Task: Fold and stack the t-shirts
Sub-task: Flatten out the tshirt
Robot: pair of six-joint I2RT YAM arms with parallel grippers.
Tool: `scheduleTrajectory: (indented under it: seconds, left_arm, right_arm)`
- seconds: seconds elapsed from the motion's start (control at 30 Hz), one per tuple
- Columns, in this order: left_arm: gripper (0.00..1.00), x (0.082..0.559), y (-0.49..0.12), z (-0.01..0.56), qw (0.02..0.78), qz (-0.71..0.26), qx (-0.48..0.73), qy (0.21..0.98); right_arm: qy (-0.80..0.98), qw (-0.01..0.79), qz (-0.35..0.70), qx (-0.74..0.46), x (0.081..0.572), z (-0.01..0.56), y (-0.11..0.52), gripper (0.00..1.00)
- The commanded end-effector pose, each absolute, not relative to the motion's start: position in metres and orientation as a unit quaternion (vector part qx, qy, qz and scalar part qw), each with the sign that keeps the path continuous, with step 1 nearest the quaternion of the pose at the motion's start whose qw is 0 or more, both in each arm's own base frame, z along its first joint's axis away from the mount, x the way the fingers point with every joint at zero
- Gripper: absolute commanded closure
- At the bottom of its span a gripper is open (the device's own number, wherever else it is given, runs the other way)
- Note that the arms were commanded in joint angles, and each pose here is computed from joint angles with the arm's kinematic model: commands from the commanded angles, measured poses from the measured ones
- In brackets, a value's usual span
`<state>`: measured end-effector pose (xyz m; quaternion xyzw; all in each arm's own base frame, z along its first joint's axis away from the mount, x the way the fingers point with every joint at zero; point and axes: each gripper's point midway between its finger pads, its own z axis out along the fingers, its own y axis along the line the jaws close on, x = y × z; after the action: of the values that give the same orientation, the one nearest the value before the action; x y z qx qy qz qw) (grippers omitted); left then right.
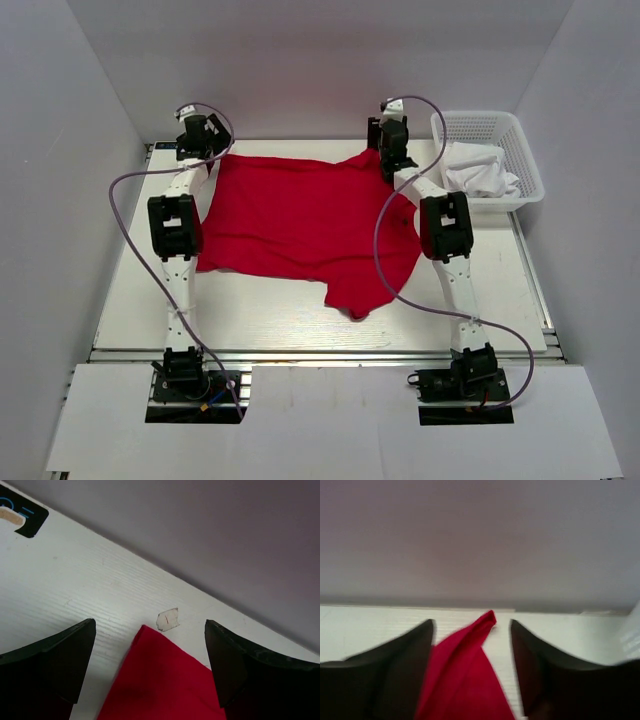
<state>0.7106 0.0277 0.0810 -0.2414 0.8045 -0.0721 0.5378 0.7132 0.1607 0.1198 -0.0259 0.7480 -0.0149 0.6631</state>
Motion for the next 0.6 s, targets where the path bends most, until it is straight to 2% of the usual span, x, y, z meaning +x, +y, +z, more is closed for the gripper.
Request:
scheduleTrajectory:
  seconds: [0.0, 0.03, 0.1, 0.17, 0.27, 0.33, 0.37, 0.43, 0.53, 0.57]
  left_arm:
    - [0.01, 0.717, 0.032, 0.144, 0.581, -0.086, -0.243, 0.772]
    - [0.01, 0.712, 0.032, 0.164, 0.588, -0.088, -0.242, 0.767]
    - [0.01, 0.699, 0.032, 0.164, 0.582, -0.078, -0.233, 0.776]
    - [0.01, 0.683, 0.032, 0.187, 0.587, -0.073, -0.223, 0.775]
    - [0.01, 0.660, 0.025, 0.186, 0.564, -0.062, -0.211, 0.796]
    - [0.01, 0.642, 0.019, 0.201, 0.555, -0.056, -0.197, 0.807]
    - [0.01, 0.631, 0.016, 0.189, 0.534, -0.057, -0.195, 0.820]
    - [0.01, 0.608, 0.003, 0.196, 0.514, -0.073, -0.183, 0.835]
    - [0.01, 0.567, -0.011, 0.171, 0.465, -0.099, -0.179, 0.862]
    - [0.01, 0.541, -0.013, 0.142, 0.427, -0.099, -0.186, 0.879]
  right_arm:
    - [0.686, 0.727, 0.013, -0.028, 0.725, 0.192, 0.166, 0.21]
    - [0.693, 0.720, 0.016, -0.041, 0.717, 0.203, 0.169, 0.10]
    - [0.701, 0.710, 0.027, -0.054, 0.704, 0.214, 0.173, 0.10]
    - [0.732, 0.678, 0.031, -0.064, 0.688, 0.215, 0.171, 0.10]
    - [0.763, 0.642, 0.051, -0.063, 0.645, 0.231, 0.170, 0.10]
    - [0.793, 0.601, 0.077, -0.062, 0.619, 0.206, 0.175, 0.10]
    - [0.779, 0.619, 0.088, -0.055, 0.605, 0.243, 0.171, 0.10]
    - [0.829, 0.548, 0.101, -0.046, 0.570, 0.186, 0.170, 0.10]
    - [0.837, 0.533, 0.121, -0.038, 0.527, 0.200, 0.170, 0.10]
    - [0.857, 0.499, 0.123, -0.038, 0.507, 0.175, 0.169, 0.10]
